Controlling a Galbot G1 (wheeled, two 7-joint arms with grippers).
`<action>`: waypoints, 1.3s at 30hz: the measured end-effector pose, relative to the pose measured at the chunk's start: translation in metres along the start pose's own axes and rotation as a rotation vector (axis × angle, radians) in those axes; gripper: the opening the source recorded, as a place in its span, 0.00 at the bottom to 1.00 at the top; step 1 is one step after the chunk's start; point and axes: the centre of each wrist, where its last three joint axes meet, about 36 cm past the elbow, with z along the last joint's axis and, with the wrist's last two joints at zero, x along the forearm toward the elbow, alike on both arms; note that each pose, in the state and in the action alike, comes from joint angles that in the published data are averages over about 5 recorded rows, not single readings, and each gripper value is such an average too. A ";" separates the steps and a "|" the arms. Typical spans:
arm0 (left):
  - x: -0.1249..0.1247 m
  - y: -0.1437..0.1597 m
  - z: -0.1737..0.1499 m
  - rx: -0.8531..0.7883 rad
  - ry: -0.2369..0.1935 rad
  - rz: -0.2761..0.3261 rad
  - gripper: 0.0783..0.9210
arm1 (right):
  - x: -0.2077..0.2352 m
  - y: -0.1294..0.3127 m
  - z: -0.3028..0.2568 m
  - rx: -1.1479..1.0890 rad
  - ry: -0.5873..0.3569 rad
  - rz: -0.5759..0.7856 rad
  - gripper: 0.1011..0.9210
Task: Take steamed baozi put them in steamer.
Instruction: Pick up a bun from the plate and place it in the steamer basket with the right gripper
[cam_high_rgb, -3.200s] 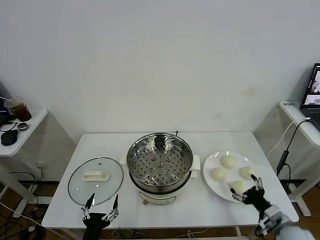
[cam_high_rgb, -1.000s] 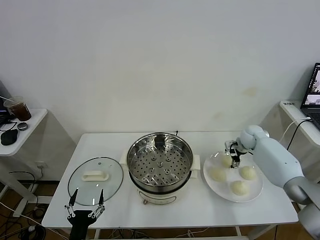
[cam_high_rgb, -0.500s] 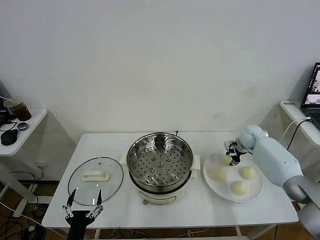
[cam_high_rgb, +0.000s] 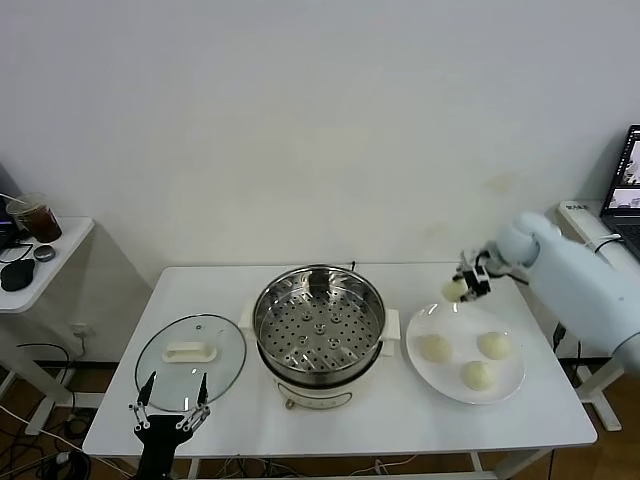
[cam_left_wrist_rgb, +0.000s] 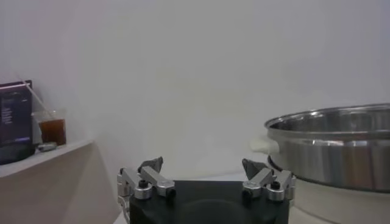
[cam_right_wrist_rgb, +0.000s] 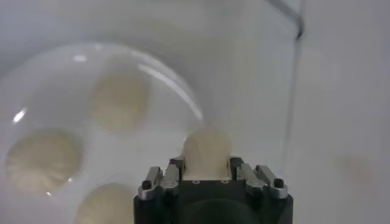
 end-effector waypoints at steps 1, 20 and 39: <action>0.000 0.000 -0.001 0.000 -0.002 0.002 0.88 | 0.010 -0.008 -0.007 0.023 -0.015 0.007 0.45; 0.003 0.014 -0.012 -0.008 -0.018 -0.012 0.88 | 0.028 -0.089 -0.228 0.677 -0.269 -0.075 0.49; 0.005 0.021 -0.009 -0.018 -0.017 -0.051 0.88 | -0.051 -0.086 -0.297 1.166 -0.191 -0.154 0.49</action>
